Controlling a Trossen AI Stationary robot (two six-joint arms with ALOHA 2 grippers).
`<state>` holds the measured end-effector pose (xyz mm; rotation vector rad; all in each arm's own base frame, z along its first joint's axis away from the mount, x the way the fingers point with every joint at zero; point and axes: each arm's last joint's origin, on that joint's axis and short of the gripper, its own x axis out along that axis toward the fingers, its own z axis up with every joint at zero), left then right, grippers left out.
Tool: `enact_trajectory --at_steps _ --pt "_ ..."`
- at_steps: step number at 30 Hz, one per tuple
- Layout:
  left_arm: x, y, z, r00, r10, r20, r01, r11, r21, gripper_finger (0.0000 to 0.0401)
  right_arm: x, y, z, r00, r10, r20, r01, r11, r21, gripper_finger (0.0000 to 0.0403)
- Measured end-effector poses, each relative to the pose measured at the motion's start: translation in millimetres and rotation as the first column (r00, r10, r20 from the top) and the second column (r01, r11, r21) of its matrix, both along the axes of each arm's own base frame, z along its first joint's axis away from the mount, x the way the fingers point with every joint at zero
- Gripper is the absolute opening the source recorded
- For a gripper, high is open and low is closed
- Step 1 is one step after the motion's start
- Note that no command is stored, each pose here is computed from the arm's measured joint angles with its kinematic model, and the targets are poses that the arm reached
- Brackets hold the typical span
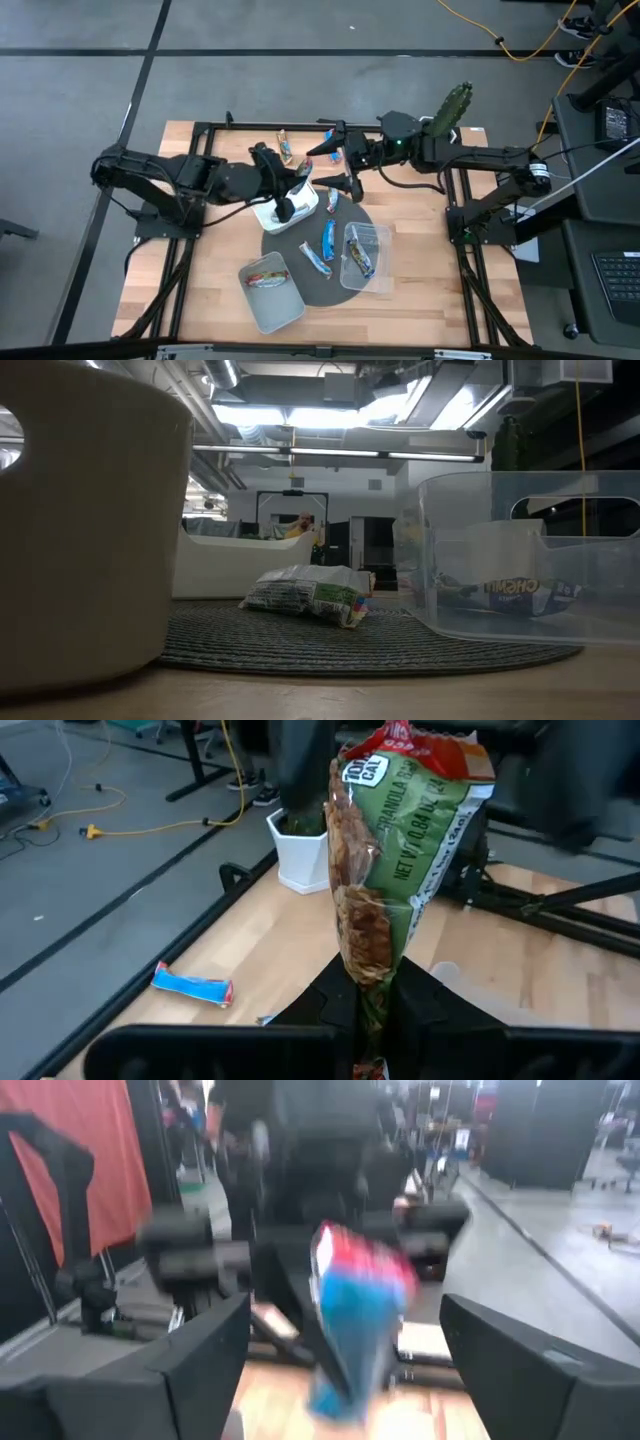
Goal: Pick and place Granola Bars by type
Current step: Put the red granola bar into the gray bin
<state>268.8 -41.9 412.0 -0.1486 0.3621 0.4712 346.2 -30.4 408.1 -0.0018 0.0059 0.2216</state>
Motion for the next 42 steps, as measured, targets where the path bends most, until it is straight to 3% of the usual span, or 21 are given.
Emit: enact_trajectory --at_steps 6,13,22,32,37,42 --pt "13 6 -6 1.000 -0.010 -0.008 0.010 1.000 -0.001 0.0017 13 -3 -2 1.000 -0.004 -0.008 0.004 1.000 0.019 0.0297" --pt "9 7 -2 1.000 0.002 0.010 -0.002 1.000 0.000 0.0017 12 -3 -2 0.999 0.017 -0.046 -0.017 1.000 0.004 0.0217" --pt "7 8 5 0.999 -0.008 0.053 0.007 1.000 0.019 0.0017 12 -2 -3 0.998 0.020 -0.056 -0.021 1.000 -0.023 0.0161" --pt "7 7 4 0.999 -0.021 0.046 0.020 1.000 0.015 0.0017 12 -2 -3 0.998 0.025 -0.055 -0.026 0.999 -0.022 0.0057" --pt "7 7 4 0.999 -0.023 0.045 0.022 1.000 0.013 0.0017 12 -2 -3 0.998 0.035 -0.054 -0.037 0.999 -0.022 0.0065" --pt "7 7 4 0.999 -0.021 0.044 0.020 1.000 0.014 0.0017 12 -2 -2 0.998 0.048 -0.048 -0.050 0.998 -0.032 0.0146"
